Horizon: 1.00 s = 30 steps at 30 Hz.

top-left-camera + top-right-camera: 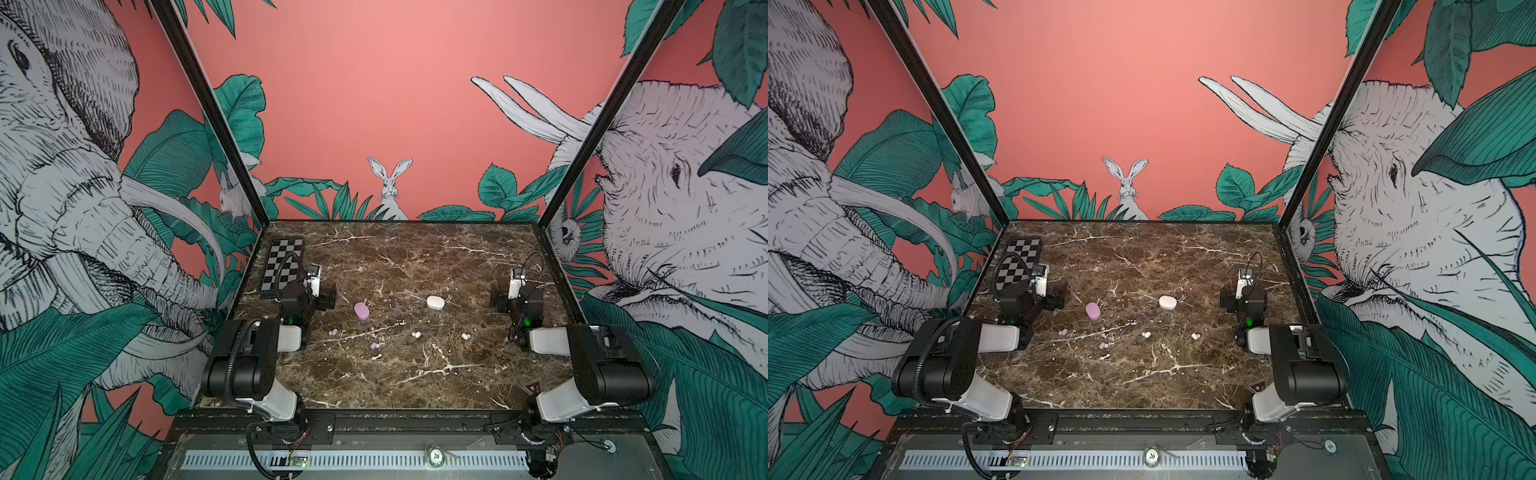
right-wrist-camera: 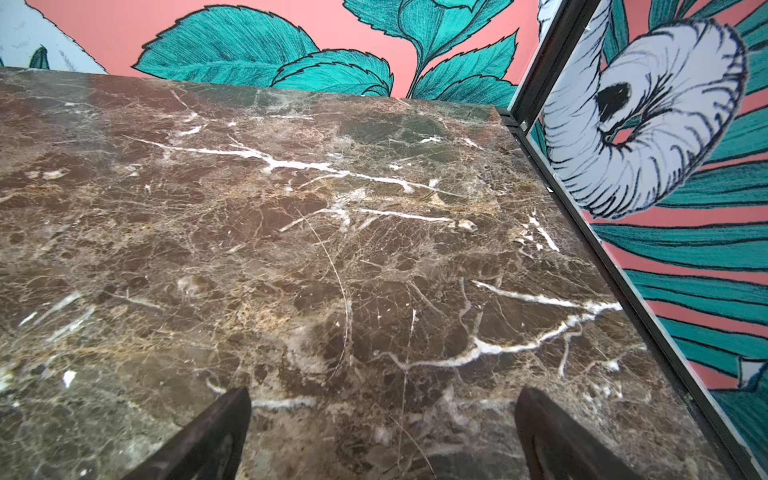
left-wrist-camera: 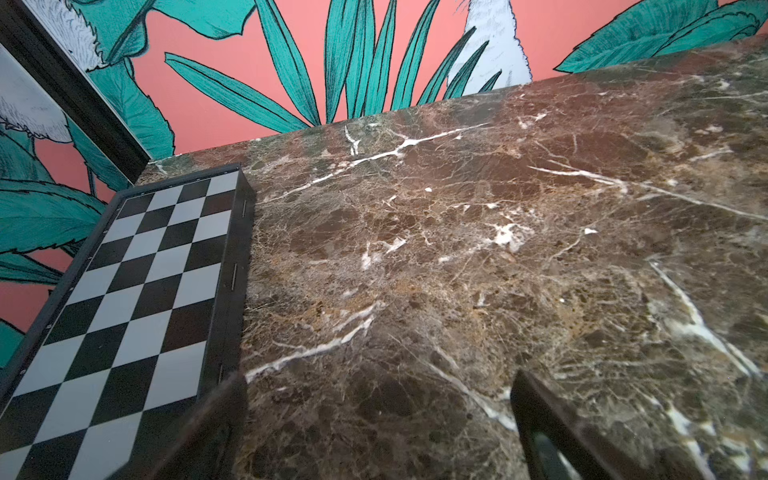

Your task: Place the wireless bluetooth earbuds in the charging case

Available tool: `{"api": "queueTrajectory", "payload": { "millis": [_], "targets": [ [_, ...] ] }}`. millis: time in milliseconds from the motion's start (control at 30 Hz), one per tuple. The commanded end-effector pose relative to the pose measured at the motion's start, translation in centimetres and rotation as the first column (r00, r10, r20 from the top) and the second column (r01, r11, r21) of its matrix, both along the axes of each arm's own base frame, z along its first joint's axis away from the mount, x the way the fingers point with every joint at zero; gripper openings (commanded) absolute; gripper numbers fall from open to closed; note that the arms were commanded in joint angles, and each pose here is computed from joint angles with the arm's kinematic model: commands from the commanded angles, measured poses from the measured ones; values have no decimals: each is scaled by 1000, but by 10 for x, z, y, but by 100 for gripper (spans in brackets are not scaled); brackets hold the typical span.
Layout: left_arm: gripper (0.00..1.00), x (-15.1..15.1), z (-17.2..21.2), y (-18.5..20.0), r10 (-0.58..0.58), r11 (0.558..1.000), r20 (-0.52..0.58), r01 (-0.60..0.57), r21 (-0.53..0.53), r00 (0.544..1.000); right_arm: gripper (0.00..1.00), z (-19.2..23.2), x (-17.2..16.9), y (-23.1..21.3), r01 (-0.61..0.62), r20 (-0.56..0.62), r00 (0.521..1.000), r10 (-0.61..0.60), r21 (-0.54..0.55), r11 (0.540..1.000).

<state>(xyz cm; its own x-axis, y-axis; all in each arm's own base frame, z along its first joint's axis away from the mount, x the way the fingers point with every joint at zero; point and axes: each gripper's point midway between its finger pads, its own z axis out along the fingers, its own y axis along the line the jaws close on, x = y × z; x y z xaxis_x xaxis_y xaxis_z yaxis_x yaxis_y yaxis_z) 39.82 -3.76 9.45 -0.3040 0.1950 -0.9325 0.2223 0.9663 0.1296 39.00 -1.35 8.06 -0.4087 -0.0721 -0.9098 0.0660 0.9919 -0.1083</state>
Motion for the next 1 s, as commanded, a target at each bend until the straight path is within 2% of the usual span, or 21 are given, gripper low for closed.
{"api": "queueTrajectory", "payload": {
  "millis": [0,900,967],
  "targets": [
    [99,-1,3,1,-6,1000,19,6,6,1000,98,11,5,-1,2,36,999,-2,-5,1000],
    [99,-2,3,1,-6,1000,18,6,4,1000,98,11,5,-1,3,35,999,-3,-5,1000],
    [99,0,4,6,21,1000,15,-21,3,1000,98,11,5,-1,2,36,999,-2,-5,1000]
  ]
}}
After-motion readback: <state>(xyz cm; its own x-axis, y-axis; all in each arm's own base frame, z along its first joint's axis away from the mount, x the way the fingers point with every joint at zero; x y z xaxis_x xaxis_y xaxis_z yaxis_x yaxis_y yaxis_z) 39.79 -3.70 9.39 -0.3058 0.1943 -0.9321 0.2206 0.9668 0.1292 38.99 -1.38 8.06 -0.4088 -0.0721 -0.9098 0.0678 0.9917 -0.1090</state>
